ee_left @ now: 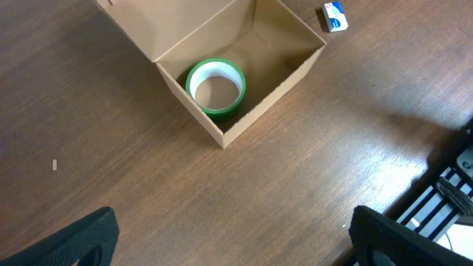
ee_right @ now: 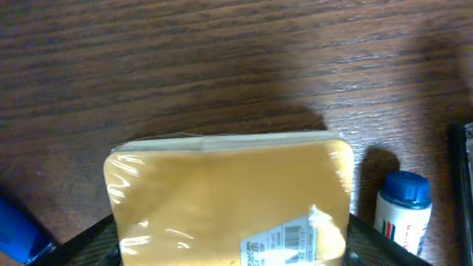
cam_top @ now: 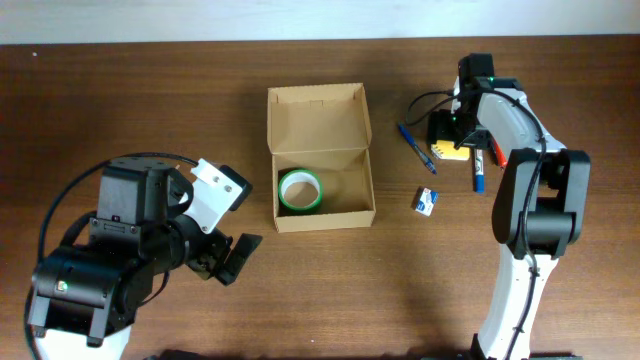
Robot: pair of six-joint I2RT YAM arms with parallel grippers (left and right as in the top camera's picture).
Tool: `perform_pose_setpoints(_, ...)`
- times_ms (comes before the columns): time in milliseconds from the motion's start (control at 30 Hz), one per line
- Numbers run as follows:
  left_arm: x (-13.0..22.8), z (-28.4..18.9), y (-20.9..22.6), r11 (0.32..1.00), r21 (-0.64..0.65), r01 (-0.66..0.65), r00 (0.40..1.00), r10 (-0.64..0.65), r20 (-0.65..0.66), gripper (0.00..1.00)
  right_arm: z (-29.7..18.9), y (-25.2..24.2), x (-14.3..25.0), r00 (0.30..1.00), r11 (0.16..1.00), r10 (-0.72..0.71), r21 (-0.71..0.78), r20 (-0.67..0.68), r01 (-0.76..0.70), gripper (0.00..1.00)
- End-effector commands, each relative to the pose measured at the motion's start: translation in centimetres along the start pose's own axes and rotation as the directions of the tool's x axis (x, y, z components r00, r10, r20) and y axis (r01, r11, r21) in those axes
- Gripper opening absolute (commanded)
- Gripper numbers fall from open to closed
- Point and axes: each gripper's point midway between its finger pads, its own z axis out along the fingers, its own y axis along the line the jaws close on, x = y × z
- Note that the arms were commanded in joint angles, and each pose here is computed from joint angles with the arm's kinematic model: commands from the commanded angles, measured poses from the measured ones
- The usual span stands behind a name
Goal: Pack container
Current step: 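Move the right gripper to the yellow sticky-note pad and grasp it, then lift the yellow sticky-note pad and carry it over the box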
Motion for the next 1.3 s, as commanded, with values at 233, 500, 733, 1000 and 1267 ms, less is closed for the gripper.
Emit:
perform_pose_setpoints(233,-0.3,-0.3,0.1,1.000,-0.007,-0.020,1.000,0.020,0.012,1.00,1.2,-0.2,1.0,0.999,1.000,0.019,-0.009,-0.048,-0.020,0.77)
perform_pose_setpoints(500,-0.3,-0.4,0.1,1.000,-0.008,-0.020,1.000,0.020,0.012,1.00,-1.2,0.0,0.3,0.998,1.000,0.019,-0.015,-0.063,-0.020,0.72)
perform_pose_setpoints(733,-0.3,-0.4,0.1,1.000,-0.008,-0.020,1.000,0.020,0.012,1.00,-6.2,2.4,-2.1,0.999,0.991,0.012,-0.135,-0.032,-0.016,0.71)
perform_pose_setpoints(1000,-0.3,-0.4,0.1,1.000,-0.007,-0.020,1.000,0.020,0.012,1.00,-13.4,6.6,-2.8,0.998,0.970,-0.057,-0.236,0.008,0.058,0.70)
perform_pose_setpoints(1267,-0.3,-0.4,0.1,1.000,-0.007,-0.020,1.000,0.020,0.012,1.00,-19.5,14.4,0.5,0.973,0.934,-0.228,-0.274,0.037,0.229,0.69)
